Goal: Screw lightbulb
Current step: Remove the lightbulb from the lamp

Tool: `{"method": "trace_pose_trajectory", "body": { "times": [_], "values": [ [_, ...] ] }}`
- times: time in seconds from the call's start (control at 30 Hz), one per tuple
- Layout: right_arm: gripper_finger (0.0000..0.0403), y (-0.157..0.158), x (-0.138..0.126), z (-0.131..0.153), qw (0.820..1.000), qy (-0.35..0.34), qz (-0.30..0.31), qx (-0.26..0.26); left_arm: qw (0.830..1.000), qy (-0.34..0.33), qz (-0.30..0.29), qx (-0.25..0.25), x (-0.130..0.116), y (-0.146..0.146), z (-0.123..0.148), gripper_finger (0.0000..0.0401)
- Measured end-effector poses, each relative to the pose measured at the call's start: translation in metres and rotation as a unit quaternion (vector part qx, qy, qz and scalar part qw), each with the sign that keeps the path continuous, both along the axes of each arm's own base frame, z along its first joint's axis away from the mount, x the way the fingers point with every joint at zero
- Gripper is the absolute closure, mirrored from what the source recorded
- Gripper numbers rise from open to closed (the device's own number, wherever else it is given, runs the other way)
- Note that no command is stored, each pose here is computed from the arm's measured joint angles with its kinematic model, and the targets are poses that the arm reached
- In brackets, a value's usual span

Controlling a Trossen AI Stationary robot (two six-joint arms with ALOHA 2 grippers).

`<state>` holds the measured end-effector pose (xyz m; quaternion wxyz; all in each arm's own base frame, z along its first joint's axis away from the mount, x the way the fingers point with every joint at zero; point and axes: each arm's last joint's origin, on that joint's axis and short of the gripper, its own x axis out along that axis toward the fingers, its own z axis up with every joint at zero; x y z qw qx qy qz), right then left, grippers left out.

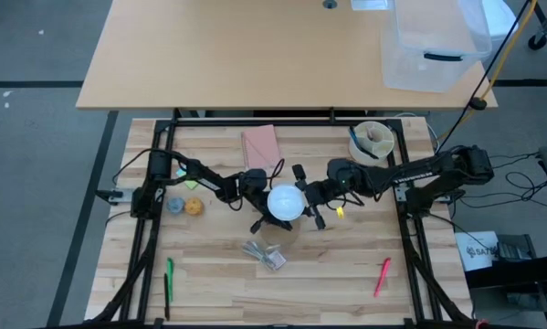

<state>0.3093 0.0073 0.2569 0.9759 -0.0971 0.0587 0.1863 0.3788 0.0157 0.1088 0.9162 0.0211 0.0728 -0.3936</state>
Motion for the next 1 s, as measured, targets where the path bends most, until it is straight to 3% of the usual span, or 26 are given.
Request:
{"method": "trace_pose_trajectory", "body": {
  "times": [0.27, 1.0],
  "values": [
    [0.0264, -0.007, -0.001, 0.005, 0.997, -0.038, 0.073, 0.003, 1.000, -0.003, -0.023, -0.006, -0.001, -0.002, 0.001, 0.0383],
    [0.0264, -0.005, -0.002, 0.010, 0.987, -0.089, 0.130, -0.041, 0.988, 0.001, -0.150, -0.029, 0.019, -0.003, 0.020, 0.0383]
  ]
}}
